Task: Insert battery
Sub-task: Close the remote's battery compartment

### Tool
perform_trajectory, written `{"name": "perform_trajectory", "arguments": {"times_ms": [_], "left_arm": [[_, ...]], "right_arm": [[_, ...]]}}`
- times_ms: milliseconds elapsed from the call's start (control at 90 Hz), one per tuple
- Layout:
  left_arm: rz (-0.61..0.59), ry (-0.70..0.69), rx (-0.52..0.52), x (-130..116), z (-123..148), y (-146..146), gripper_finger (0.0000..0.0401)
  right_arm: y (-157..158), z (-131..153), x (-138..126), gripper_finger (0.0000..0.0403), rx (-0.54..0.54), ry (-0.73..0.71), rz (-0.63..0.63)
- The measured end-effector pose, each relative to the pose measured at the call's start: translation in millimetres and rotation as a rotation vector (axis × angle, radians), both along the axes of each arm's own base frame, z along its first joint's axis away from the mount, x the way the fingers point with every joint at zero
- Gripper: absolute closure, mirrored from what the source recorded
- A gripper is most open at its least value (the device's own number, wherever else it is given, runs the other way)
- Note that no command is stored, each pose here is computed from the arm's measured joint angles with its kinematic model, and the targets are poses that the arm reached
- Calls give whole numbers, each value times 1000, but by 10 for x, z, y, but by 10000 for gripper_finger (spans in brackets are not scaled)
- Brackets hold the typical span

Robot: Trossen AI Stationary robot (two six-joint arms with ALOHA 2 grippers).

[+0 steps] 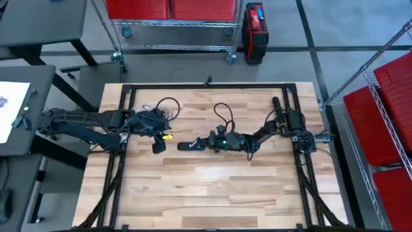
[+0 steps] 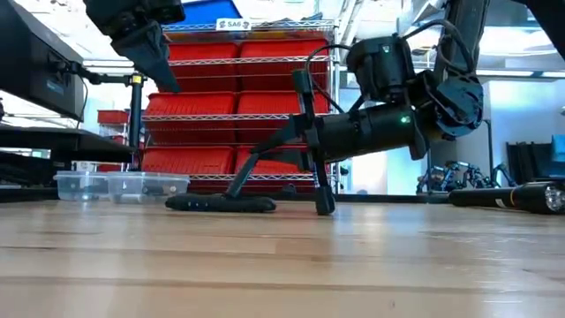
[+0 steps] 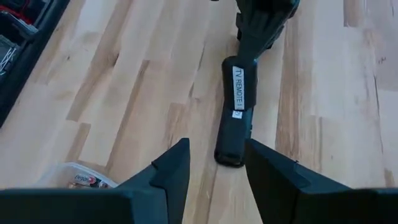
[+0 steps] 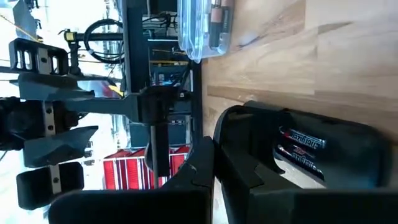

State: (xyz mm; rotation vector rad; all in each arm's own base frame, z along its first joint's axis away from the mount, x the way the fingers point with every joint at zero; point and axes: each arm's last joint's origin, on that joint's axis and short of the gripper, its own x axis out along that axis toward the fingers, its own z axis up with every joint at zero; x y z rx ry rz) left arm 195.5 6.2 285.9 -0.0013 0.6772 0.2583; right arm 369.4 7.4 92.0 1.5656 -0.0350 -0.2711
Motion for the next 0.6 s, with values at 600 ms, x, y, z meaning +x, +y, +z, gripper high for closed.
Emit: {"name": "perform_trajectory", "arguments": {"times_ms": [600], "left_arm": [[1,0,0,0,0,0,272]], "right_arm": [[186,-72,-26,305,38,74,-16]]}}
